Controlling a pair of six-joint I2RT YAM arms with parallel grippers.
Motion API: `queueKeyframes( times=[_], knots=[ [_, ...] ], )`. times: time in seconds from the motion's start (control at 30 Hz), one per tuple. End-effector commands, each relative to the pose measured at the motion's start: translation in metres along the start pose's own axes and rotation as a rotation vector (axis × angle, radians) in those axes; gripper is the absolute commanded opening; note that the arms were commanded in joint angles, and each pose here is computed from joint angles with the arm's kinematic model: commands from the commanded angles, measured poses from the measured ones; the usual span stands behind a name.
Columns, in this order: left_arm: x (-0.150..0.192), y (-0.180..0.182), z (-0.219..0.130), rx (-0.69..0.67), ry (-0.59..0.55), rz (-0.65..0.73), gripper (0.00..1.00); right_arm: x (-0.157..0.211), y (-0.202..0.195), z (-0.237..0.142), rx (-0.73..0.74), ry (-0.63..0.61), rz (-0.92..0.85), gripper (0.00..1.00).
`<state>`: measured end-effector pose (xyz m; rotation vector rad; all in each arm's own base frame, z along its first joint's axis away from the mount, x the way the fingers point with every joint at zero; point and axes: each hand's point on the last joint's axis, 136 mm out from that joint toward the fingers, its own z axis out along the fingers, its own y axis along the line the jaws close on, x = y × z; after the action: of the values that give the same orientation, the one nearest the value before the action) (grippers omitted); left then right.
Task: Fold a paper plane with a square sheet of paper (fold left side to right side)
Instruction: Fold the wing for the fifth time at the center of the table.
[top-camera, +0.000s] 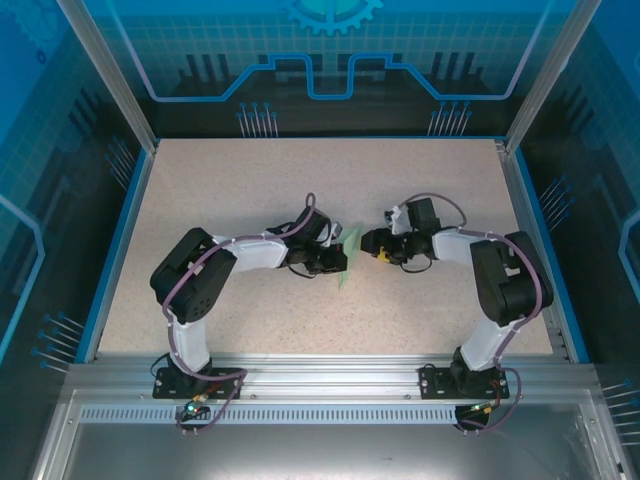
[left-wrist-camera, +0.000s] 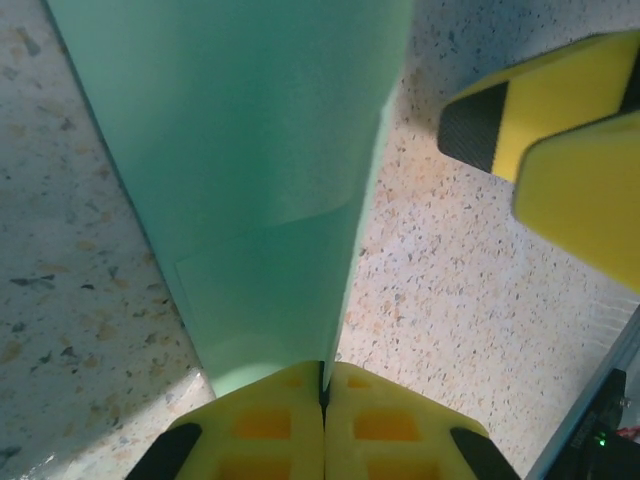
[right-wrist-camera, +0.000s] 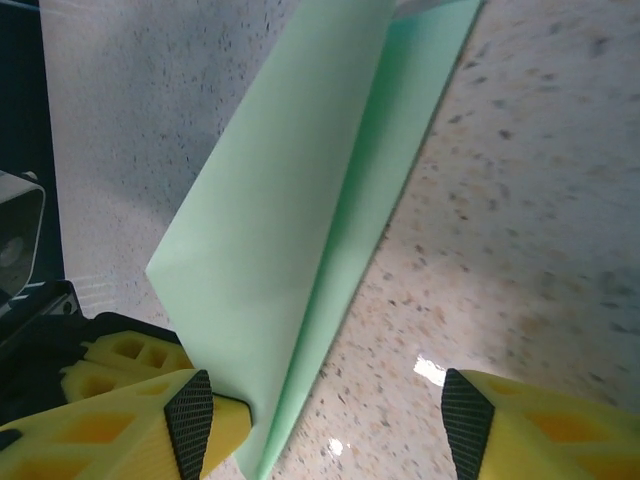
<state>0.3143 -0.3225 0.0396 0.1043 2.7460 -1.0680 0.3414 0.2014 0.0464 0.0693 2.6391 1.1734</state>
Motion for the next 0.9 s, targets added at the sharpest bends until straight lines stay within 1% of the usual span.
queueKeyframes(
  times=[0.0,0.07,0.13,0.27,0.53,0.67,0.77,0.87],
  knots=[
    [-0.003,-0.006,-0.006,0.067,-0.011,-0.033,0.06,-0.013,0.014,0.012,-0.001,-0.004,-0.026,0.64],
    [-0.003,-0.004,-0.006,0.071,-0.016,-0.045,0.06,-0.012,0.014,0.019,0.009,0.008,-0.022,0.63],
    [-0.004,-0.002,-0.007,0.074,-0.021,-0.054,0.06,-0.012,0.013,0.025,0.018,0.017,-0.01,0.59],
    [-0.003,0.001,-0.007,0.077,-0.028,-0.066,0.06,-0.011,0.012,0.033,0.032,0.035,0.001,0.49],
    [-0.005,0.007,-0.007,0.087,-0.041,-0.097,0.05,-0.006,0.008,0.04,0.062,0.059,0.016,0.48],
    [-0.005,0.007,-0.005,0.09,-0.037,-0.101,0.05,-0.004,0.004,0.045,0.086,0.076,0.037,0.46],
    [-0.005,0.008,-0.003,0.091,-0.032,-0.106,0.06,-0.002,0.0,0.049,0.103,0.088,0.056,0.45],
    [-0.004,0.009,-0.002,0.089,-0.028,-0.111,0.1,0.0,-0.004,0.051,0.118,0.098,0.071,0.45]
  ],
)
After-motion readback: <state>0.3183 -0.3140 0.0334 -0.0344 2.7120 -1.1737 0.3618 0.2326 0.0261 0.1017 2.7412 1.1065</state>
